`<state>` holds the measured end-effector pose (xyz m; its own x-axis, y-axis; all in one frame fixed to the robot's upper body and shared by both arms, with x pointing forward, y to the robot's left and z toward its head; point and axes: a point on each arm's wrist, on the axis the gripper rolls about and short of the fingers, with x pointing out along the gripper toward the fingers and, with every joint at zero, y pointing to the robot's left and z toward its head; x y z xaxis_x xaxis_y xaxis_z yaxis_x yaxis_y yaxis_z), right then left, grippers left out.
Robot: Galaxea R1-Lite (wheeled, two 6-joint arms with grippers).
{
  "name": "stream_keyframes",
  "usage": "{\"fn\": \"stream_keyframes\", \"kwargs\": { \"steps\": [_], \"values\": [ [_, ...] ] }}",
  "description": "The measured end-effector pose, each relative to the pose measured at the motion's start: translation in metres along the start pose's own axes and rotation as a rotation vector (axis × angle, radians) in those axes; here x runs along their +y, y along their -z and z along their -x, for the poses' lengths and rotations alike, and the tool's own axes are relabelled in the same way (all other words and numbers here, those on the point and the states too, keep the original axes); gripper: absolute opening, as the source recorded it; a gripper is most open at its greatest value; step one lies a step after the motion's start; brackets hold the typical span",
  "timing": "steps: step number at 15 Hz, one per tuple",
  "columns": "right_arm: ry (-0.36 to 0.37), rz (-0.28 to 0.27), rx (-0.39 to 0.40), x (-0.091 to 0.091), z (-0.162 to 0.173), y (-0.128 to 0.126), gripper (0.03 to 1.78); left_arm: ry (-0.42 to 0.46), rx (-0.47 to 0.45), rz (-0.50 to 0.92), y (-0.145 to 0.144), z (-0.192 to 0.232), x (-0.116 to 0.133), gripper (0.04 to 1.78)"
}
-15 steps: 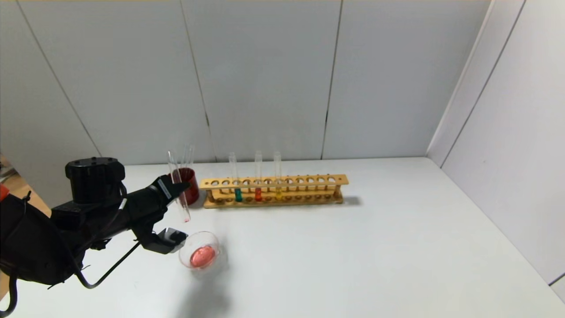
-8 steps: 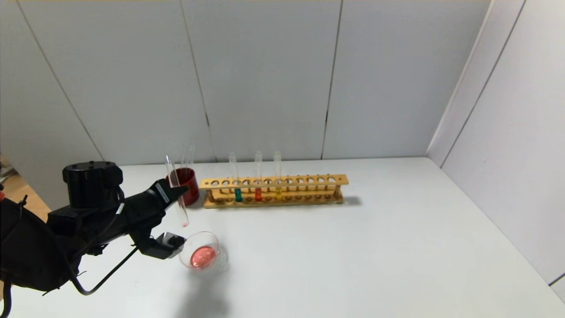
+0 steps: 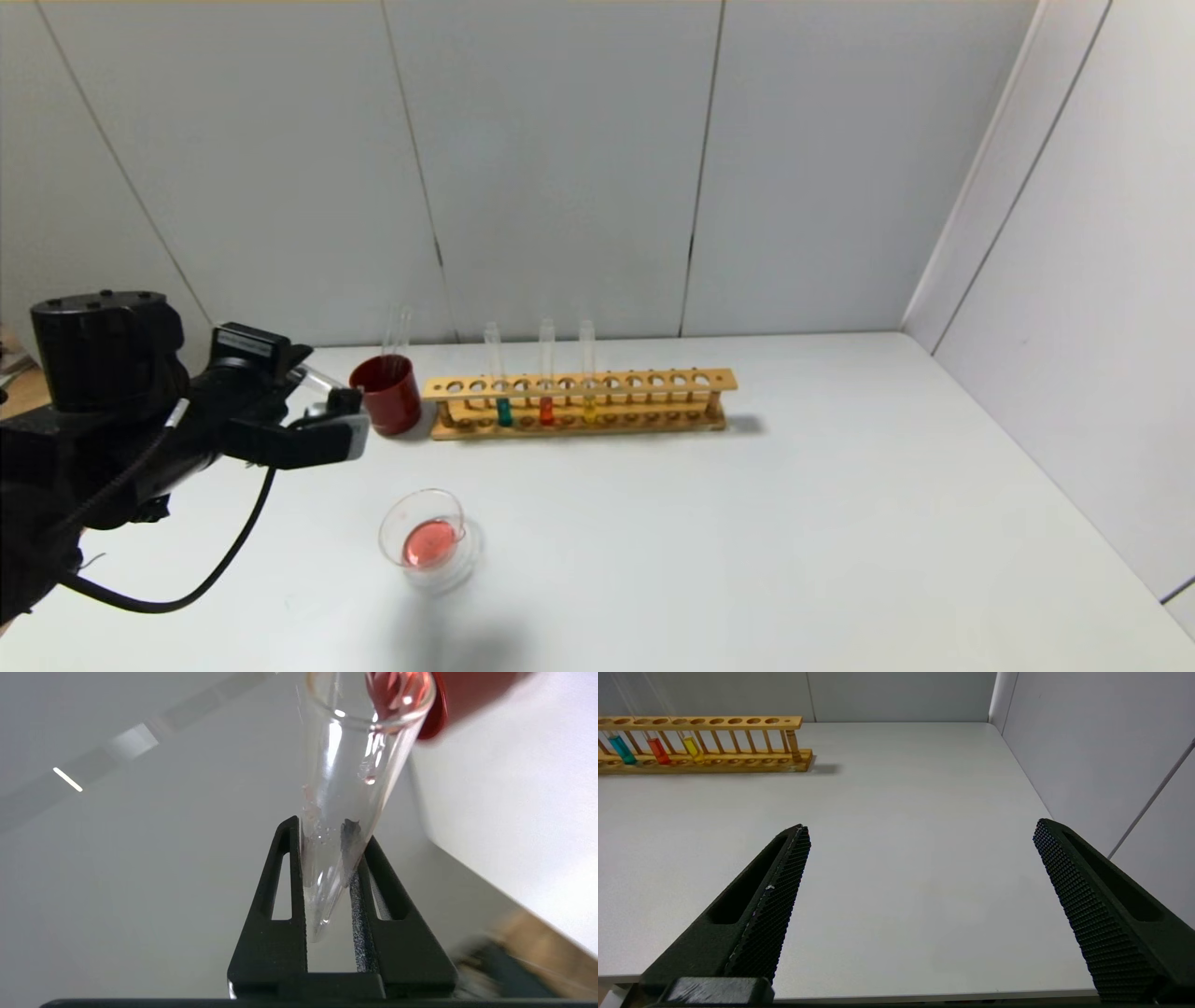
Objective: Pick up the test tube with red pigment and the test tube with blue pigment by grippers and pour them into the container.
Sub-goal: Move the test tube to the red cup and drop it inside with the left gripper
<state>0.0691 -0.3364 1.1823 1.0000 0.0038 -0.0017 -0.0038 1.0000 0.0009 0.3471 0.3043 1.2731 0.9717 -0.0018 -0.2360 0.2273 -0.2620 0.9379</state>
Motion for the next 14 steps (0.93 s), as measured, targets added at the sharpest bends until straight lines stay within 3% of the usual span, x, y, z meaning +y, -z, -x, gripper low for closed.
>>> {"fn": "stream_keyframes", "kwargs": {
  "steps": [2,5,7,11,14],
  "values": [
    [0.000,0.000,0.000,0.000,0.000,0.000,1.75,0.055,0.055,0.235,0.006,0.013,0.018,0.32],
    [0.000,0.000,0.000,0.000,0.000,0.000,1.75,0.142,0.035,0.598,0.011,0.034,0.036,0.32],
    [0.000,0.000,0.000,0.000,0.000,0.000,1.75,0.199,-0.021,0.840,0.011,0.040,0.042,0.32],
    [0.000,0.000,0.000,0.000,0.000,0.000,1.75,0.294,-0.227,1.358,0.012,0.023,0.048,0.32],
    [0.000,0.000,0.000,0.000,0.000,0.000,1.75,0.254,-0.299,1.637,0.015,-0.002,0.044,0.32]
  ]
}}
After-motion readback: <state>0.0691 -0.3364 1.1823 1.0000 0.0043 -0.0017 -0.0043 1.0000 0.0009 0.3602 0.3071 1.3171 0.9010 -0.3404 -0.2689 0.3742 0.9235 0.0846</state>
